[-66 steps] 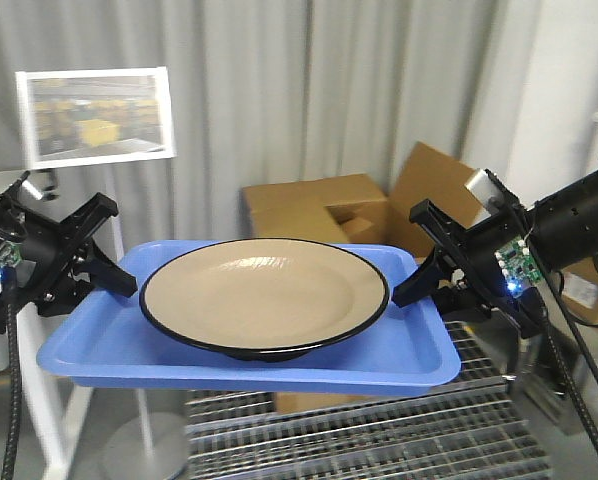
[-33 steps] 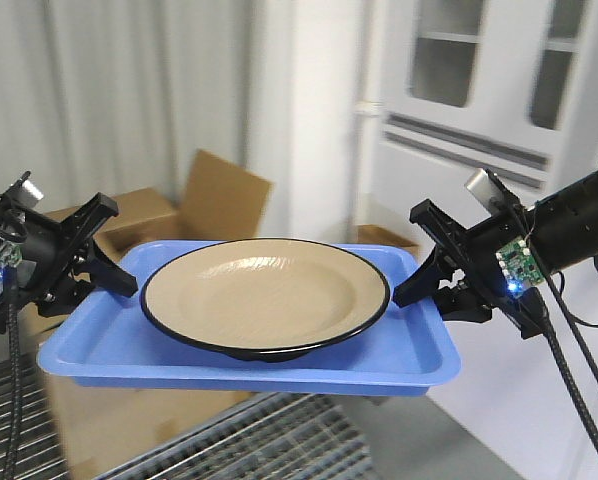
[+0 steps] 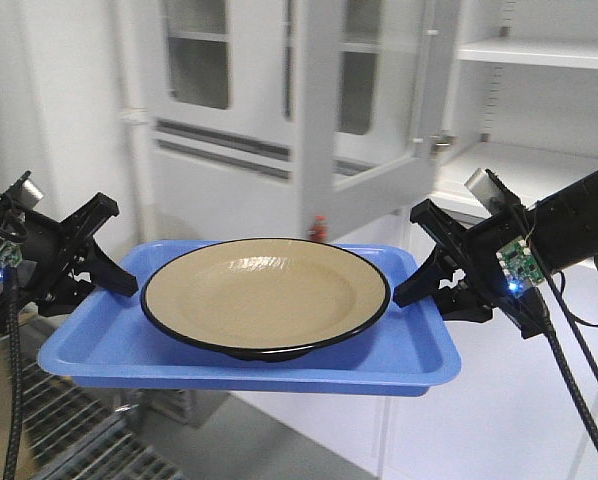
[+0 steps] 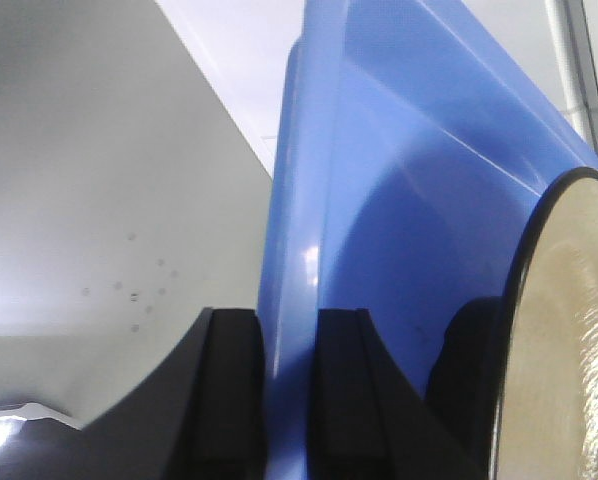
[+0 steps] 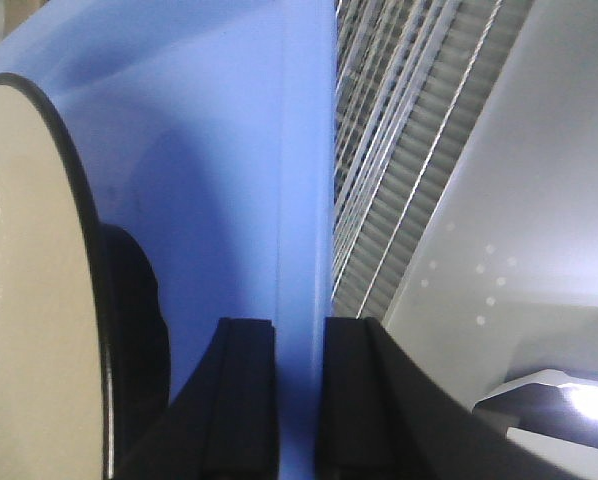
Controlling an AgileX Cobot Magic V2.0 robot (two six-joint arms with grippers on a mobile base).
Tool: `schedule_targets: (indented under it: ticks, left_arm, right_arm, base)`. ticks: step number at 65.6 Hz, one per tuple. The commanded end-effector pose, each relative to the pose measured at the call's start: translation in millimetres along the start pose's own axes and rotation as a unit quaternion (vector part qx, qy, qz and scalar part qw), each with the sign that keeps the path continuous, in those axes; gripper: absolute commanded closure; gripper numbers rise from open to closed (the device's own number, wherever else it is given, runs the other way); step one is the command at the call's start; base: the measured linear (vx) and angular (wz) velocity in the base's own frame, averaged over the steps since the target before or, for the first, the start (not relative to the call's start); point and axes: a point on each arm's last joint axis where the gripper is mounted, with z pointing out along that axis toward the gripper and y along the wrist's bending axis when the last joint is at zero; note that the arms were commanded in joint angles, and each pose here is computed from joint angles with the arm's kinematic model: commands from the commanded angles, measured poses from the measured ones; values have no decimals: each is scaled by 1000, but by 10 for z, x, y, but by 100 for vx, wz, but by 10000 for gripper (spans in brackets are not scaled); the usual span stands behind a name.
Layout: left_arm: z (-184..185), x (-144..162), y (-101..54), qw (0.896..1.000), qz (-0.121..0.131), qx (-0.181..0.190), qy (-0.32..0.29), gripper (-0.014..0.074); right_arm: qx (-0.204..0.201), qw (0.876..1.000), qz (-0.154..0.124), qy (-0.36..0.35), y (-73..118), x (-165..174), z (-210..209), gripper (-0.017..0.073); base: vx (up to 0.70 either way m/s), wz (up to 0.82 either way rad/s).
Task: Place disk in tray to left cabinet
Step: 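Hold the tray level with both grippers while driving to the cabinet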
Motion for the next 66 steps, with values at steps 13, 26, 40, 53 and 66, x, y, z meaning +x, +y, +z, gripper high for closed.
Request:
schedule_targets:
  ticks: [13, 26, 40, 53, 66]
  left_arm:
    - [-223, 203, -472, 992, -16, 126, 26, 594]
    - [-223, 203, -472, 992, -16, 126, 26, 594]
    - [-223, 203, -472, 992, -16, 126, 26, 594]
    - [-223, 203, -472, 992, -16, 126, 26, 594]
    - [-223, 203, -472, 992, -16, 126, 26, 594]
  right_arm:
    - [-133, 991, 2, -7, 491, 150, -239, 564]
    - [-133, 991, 2, -7, 491, 150, -239, 564]
    - [-133, 991, 2, -7, 491, 150, -239, 564]
    - [-133, 991, 2, -7, 491, 151, -239, 564]
    - [-133, 991, 2, -7, 491, 151, -239, 564]
  base:
    - [16, -62]
    - [15, -57]
    - [15, -48]
    - [17, -34]
    - [20, -26]
